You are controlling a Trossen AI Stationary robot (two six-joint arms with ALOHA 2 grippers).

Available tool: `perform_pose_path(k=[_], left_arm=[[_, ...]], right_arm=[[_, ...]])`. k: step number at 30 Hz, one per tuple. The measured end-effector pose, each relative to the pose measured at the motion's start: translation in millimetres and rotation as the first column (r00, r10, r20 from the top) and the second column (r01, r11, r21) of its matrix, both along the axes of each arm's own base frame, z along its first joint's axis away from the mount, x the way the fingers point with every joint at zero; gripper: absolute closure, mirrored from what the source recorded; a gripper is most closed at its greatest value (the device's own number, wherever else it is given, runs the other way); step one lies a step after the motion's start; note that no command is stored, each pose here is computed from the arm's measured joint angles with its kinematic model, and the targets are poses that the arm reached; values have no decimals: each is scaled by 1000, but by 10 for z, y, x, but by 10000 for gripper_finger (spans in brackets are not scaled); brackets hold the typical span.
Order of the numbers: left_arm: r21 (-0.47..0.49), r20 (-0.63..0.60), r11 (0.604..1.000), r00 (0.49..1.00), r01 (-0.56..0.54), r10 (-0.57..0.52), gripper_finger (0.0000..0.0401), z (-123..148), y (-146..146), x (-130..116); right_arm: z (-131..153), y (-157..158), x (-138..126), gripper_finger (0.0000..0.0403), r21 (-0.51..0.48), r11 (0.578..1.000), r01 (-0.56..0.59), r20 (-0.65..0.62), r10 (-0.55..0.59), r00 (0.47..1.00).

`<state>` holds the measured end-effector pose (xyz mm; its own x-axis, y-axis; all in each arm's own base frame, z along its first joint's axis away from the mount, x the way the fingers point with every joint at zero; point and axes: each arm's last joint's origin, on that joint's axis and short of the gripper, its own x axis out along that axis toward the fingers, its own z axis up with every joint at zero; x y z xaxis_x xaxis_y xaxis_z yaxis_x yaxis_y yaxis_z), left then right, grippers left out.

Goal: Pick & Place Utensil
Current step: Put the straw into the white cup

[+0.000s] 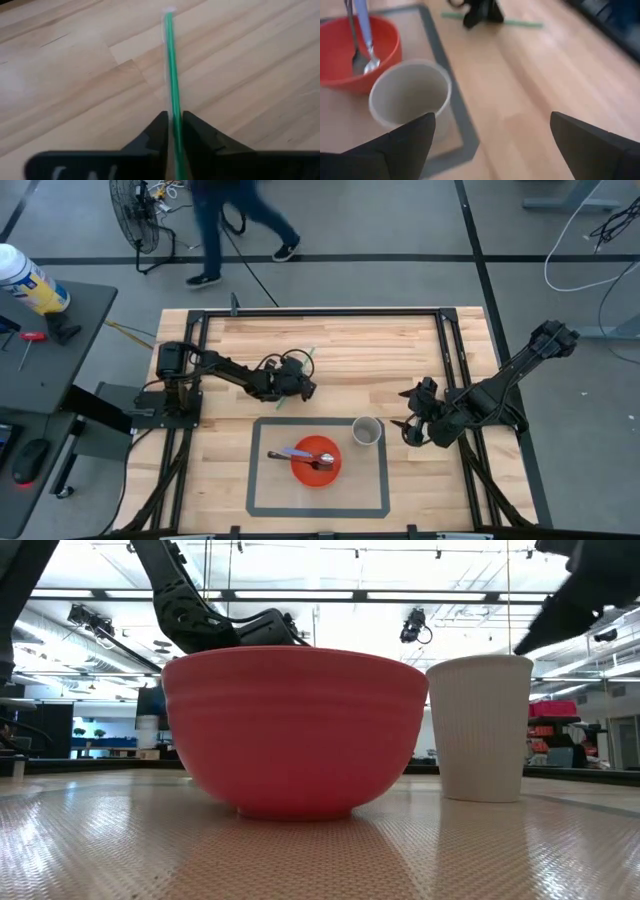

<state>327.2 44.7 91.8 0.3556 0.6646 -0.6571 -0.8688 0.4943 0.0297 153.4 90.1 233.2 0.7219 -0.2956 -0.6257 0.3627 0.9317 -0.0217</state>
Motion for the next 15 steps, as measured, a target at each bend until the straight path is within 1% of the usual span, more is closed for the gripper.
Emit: perform_pose_path(k=[4, 9, 11, 15], left_arm=[[6, -13, 1000, 1000, -3, 3, 372, -4, 0, -10], [32, -32, 999, 999, 18, -17, 385, 23, -62, -21], [44, -38, 998, 998, 48, -46, 385, 94, -95, -27], [79, 10, 992, 995, 94, -96, 386, 369, -169, -30]], right_arm=[[56, 18, 51, 5, -80, 997, -16, 71, 22, 997], [177, 50, 155, 5, -171, 985, -24, 187, 56, 981], [239, 61, 202, 5, -196, 980, -26, 234, 73, 970], [346, 61, 276, 5, -239, 970, -37, 296, 109, 949]])
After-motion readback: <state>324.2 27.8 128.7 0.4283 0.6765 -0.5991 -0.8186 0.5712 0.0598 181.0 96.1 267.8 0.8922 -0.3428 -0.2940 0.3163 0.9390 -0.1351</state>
